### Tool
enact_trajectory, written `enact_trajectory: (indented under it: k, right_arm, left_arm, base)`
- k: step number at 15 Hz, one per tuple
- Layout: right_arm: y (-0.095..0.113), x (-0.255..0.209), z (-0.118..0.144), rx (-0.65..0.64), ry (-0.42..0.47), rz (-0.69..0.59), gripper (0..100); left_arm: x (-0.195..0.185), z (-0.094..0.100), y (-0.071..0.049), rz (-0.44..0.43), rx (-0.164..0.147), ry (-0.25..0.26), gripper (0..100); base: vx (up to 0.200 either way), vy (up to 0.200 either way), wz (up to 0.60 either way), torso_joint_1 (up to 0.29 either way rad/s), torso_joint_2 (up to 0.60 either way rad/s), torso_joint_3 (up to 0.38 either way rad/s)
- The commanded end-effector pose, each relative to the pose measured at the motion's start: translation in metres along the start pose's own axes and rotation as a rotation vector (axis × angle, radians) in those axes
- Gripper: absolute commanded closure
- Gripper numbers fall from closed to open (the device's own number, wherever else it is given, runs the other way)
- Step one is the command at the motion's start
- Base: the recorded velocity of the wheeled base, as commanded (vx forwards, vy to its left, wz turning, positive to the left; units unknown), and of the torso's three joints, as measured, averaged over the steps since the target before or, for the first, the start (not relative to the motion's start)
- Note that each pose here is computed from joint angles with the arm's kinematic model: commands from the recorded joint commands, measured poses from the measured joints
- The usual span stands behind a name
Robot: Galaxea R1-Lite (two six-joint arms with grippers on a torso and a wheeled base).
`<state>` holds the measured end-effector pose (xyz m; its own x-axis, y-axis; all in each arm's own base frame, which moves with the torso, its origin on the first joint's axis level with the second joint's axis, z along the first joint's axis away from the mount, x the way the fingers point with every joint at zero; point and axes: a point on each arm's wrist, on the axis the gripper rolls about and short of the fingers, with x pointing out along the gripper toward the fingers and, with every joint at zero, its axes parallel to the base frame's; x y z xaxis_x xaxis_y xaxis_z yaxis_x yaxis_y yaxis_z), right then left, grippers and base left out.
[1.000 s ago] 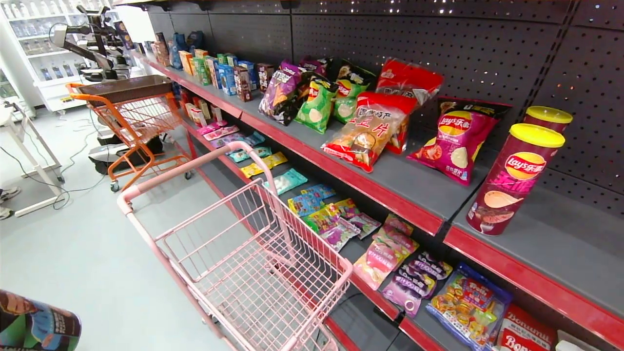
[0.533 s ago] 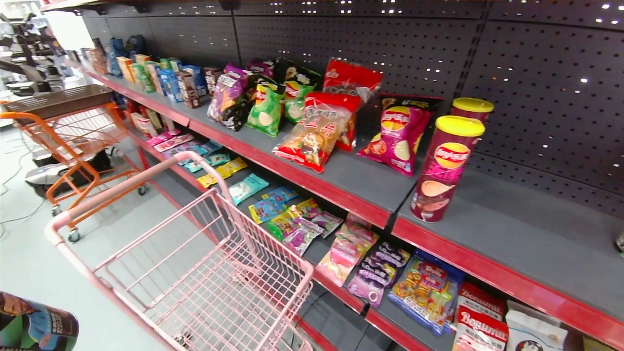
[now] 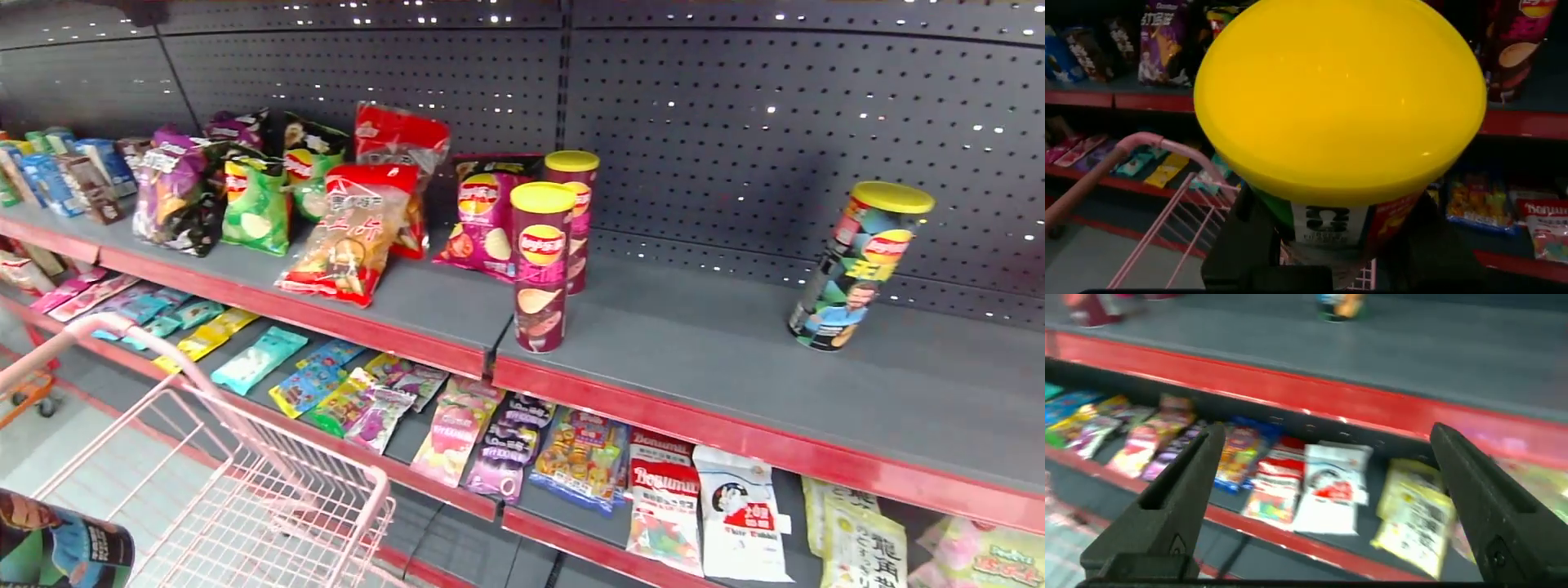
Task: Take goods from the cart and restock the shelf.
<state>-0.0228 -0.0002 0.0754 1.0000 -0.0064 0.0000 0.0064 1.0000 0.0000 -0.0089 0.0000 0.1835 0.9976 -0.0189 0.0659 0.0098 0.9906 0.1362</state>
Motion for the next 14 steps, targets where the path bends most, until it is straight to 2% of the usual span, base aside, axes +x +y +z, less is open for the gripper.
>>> enact_trajectory:
  k: [1, 3, 9, 10, 12, 13, 14]
  right_arm:
    - [0.0, 0.0, 0.0001, 0.0, 0.0, 0.0, 0]
    - [0.0, 0.0, 0.0001, 0.0, 0.0, 0.0, 0]
    - [0.0, 0.0, 0.0001, -0.002, 0.0, 0.0, 0]
    - [0.0, 0.0, 0.0001, -0.002, 0.0, 0.0, 0]
    - [0.0, 0.0, 0.0001, -0.002, 0.0, 0.0, 0]
    - [0.0, 0.0, 0.0001, -0.002, 0.0, 0.0, 0]
    - [0.0, 0.0, 0.0001, -0.002, 0.0, 0.0, 0]
  left_arm:
    - [-0.0005, -0.0001, 0.0, 0.0, 0.0, 0.002, 100]
    - [-0.0031, 0.0002, 0.0, -0.002, 0.0, 0.018, 100]
    - [-0.0083, -0.0018, -0.0005, -0.018, -0.002, 0.047, 100]
    - [-0.006, -0.0031, -0.0003, 0.001, 0.001, 0.065, 100]
    - [-0.0053, -0.0015, 0.0007, 0.036, 0.006, 0.07, 100]
    - [-0.0056, -0.0015, 0.0008, 0.037, 0.012, 0.069, 100]
    - [-0.0065, -0.0017, 0.0007, 0.033, 0.074, 0.066, 100]
  base:
    - [0.0, 0.0, -0.6, -0.002, 0.0, 0.007]
    - [0.0, 0.0, -0.6, 0.002, 0.01, 0.0]
    - [0.0, 0.0, 0.0, 0.0, 0.0, 0.0]
    - [0.0, 0.0, 0.0, 0.0, 0.0, 0.0]
    - [0.0, 0.0, 0.0, 0.0, 0.0, 0.0]
    - [0.0, 0.0, 0.0, 0.0, 0.0, 0.0]
    - [0.0, 0.0, 0.0, 0.0, 0.0, 0.0]
